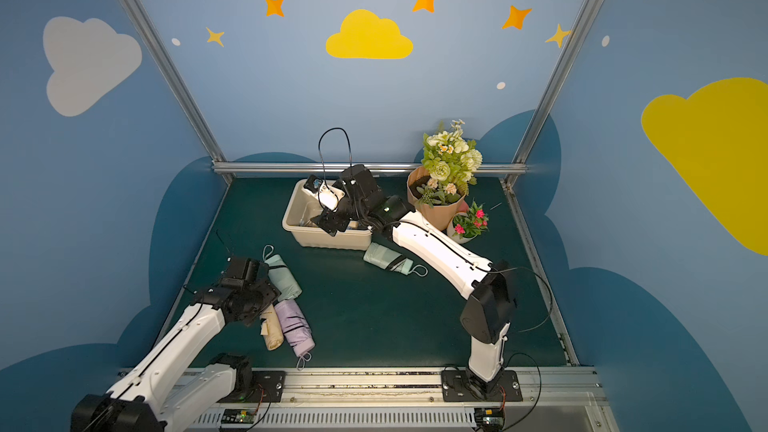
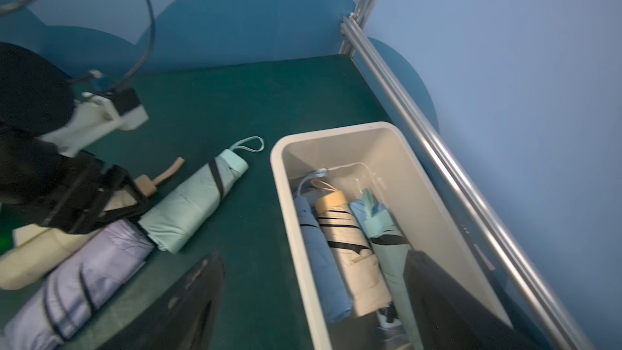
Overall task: Put the umbrella into the storage box
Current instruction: Place the umbrella in the storage box, then pick up the umbrella from the center of the board.
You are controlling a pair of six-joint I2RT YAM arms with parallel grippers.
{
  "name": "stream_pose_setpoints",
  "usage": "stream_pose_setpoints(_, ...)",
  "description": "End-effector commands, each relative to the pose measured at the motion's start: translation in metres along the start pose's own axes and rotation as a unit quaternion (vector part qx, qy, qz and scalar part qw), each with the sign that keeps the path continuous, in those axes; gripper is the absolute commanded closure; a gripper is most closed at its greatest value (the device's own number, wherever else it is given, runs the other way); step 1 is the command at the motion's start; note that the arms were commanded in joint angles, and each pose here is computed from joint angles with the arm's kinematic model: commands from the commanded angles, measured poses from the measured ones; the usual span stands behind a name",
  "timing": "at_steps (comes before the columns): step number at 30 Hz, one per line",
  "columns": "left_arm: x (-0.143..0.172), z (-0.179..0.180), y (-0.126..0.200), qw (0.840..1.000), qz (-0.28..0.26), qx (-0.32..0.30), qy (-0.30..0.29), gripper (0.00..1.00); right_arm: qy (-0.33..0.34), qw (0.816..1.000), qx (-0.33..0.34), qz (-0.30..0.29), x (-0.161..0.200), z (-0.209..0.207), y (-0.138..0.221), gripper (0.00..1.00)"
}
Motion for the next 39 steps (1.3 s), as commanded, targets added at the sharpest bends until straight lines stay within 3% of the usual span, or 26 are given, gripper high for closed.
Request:
stream_pose_setpoints(1,0.002,-0.007,-0.001,0.999,0.024,0.010,-0.028,0.29,-0.050,0.999,-0.015,-0.013,0.002,0.015,0.008,0.11)
stream_pose_setpoints(16,0.009,0.012,-0.012,0.998,0.037,-0.044,-0.026,0.46,-0.065,0.998,0.002,0.004,0.017,0.030,0.025,0.11)
stream_pose_setpoints(32,0.013,0.019,-0.015,0.991,0.063,-0.079,-0.086,0.49,-0.071,0.997,0.001,0.002,0.018,0.031,0.024,0.11)
stream_pose_setpoints(39,0.011,0.017,-0.013,0.991,0.059,-0.077,-0.091,0.63,-0.070,0.998,0.002,-0.001,0.016,0.031,0.024,0.11)
Point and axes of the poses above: each gripper's point midway between its finger pads, its own y axis back along the fingers, its own z axis along the line the jaws close on, x = y × z, the point moved 6 cm from there along y, back along the fingers, and after that the axes turned 9 degrees about y, right-handed, at the moved point
